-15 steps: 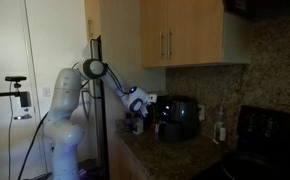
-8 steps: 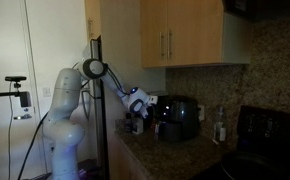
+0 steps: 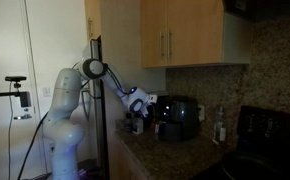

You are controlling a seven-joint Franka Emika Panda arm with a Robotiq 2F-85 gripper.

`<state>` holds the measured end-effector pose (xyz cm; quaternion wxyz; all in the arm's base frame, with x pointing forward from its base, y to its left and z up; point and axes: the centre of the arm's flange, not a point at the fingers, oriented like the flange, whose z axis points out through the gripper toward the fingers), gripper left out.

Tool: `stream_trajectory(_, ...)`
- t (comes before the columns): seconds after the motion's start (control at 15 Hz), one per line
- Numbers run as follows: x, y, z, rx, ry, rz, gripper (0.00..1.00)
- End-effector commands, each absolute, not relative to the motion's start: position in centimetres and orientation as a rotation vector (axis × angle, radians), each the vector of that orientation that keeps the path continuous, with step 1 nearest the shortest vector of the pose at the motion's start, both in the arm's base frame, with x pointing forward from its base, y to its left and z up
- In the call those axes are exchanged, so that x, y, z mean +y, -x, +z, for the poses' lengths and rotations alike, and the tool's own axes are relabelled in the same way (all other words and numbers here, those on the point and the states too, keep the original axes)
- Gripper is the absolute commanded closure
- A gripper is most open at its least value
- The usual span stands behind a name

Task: Turn off the air fryer

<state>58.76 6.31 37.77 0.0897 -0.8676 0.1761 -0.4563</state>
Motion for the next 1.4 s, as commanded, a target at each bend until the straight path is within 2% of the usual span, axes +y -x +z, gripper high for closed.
stream_trajectory(0.0, 5.5, -60.7, 35.8, 0.554, 2.575, -1.427, 0.0)
stream_trajectory(0.6, 4.8, -63.2, 35.6, 0.686, 2.452, -1.476, 0.0)
stream_trajectory(0.8, 4.7, -59.5, 37.9, 0.646, 2.63, -1.149, 0.0)
stream_trajectory(0.93, 3.6, -57.3, 40.6, 0.572, 2.711, -1.046, 0.0)
stream_trajectory(1.33, -2.2, -51.4, 49.0, 0.361, 2.826, -1.149, 0.0)
